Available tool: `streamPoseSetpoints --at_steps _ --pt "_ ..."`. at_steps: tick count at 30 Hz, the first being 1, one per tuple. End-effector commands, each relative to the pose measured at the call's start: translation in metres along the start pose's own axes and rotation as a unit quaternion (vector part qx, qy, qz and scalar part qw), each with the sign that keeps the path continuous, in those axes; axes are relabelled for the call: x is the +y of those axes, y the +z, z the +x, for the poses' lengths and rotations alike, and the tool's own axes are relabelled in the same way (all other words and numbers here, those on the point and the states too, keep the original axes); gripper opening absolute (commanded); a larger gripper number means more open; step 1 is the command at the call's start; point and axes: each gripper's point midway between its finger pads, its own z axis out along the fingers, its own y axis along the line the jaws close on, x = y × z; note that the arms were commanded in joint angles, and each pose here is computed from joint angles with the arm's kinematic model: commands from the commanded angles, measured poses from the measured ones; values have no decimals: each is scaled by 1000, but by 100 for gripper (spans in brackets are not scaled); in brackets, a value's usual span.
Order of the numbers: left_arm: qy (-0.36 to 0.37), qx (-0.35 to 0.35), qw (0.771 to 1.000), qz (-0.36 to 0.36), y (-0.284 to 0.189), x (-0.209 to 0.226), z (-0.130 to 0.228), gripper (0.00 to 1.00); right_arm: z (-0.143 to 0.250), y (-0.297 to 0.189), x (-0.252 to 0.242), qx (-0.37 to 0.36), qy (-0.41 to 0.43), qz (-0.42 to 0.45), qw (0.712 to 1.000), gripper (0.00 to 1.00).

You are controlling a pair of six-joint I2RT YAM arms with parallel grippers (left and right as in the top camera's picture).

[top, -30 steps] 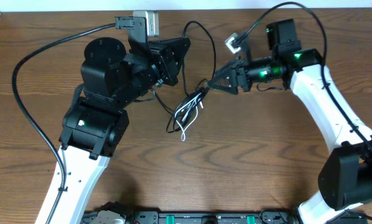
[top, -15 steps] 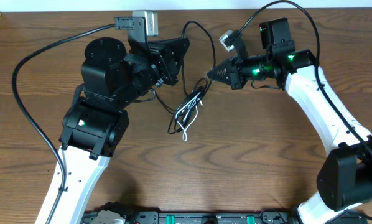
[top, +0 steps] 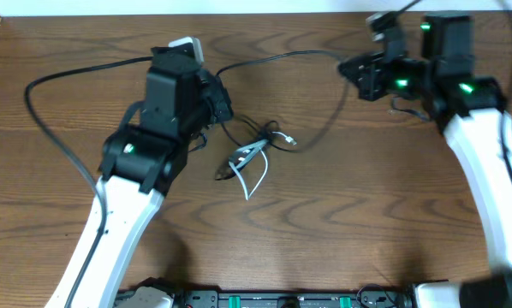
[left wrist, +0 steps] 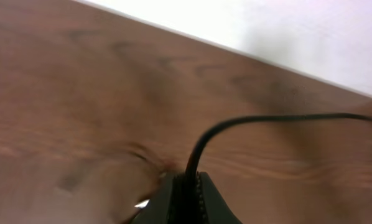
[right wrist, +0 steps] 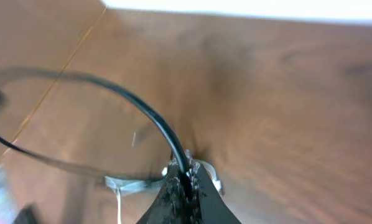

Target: Untangle cables

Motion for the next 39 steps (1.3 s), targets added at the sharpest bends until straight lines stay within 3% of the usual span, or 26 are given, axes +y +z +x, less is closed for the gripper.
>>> streamPoseSetpoints --at_steps 1,12,17,25,31,35,39 --pt "4 7 998 -62 20 22 5 8 -26 -43 -14 -63 6 110 992 1" --pt "15 80 989 -127 82 49 41 8 -61 -129 9 -189 12 164 968 1" --pt "17 95 986 -136 93 54 50 8 -69 -141 11 -214 16 171 962 1" --pt "98 83 985 -116 96 47 39 8 -30 -106 -15 -118 68 177 975 2" --pt "116 100 988 -1 89 1 34 7 3 -73 -36 -34 94 177 979 4" --pt "99 66 992 41 70 -25 7 7 19 -47 -31 17 79 128 988 18" --pt "83 15 994 66 45 -42 -24 8 41 -23 -38 68 96 121 986 21"
